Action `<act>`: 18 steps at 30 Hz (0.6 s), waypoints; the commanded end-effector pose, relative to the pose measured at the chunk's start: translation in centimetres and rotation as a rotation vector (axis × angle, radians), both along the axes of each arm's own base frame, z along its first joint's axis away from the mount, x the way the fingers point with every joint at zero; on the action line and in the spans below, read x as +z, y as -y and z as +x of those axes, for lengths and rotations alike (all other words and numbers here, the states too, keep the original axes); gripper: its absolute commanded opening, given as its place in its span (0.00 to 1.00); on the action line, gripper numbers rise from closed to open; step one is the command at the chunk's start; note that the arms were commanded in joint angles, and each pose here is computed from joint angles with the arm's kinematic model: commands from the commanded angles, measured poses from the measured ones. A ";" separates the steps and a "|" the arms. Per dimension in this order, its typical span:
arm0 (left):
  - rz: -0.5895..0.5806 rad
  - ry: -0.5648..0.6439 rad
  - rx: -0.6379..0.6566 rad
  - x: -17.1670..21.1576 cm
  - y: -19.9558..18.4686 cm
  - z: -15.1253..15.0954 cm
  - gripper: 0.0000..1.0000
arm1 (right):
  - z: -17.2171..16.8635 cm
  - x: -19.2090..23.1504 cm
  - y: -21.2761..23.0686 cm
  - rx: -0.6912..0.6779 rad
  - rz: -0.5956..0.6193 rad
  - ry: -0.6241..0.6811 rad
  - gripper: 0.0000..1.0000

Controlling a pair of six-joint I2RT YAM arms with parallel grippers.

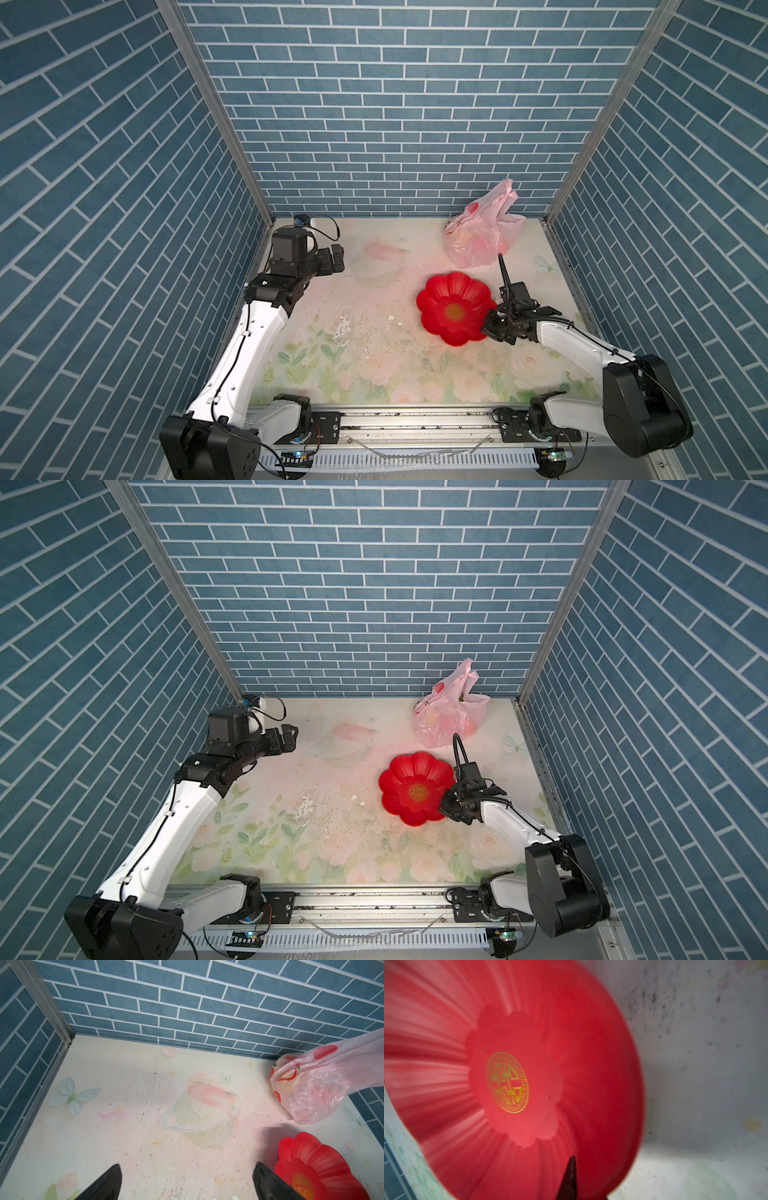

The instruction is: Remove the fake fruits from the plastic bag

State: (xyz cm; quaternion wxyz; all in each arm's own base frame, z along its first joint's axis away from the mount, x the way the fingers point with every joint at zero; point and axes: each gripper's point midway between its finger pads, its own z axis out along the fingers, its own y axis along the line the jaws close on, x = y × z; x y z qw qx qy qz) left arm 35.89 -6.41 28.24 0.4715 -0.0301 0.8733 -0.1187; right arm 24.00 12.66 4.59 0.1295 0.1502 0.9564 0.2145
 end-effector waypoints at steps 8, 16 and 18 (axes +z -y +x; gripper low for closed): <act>-0.015 -0.012 -0.026 -0.5 0.6 -0.2 0.99 | -8.3 -1.4 1.7 0.001 -0.038 -0.148 0.04; -0.041 -0.037 -0.048 -1.2 1.2 0.1 0.99 | -8.3 -0.4 3.0 -0.072 -0.075 -0.105 0.29; -0.043 -0.042 -0.054 -1.4 1.3 0.2 0.99 | -8.0 0.2 3.4 -0.080 -0.101 -0.092 0.41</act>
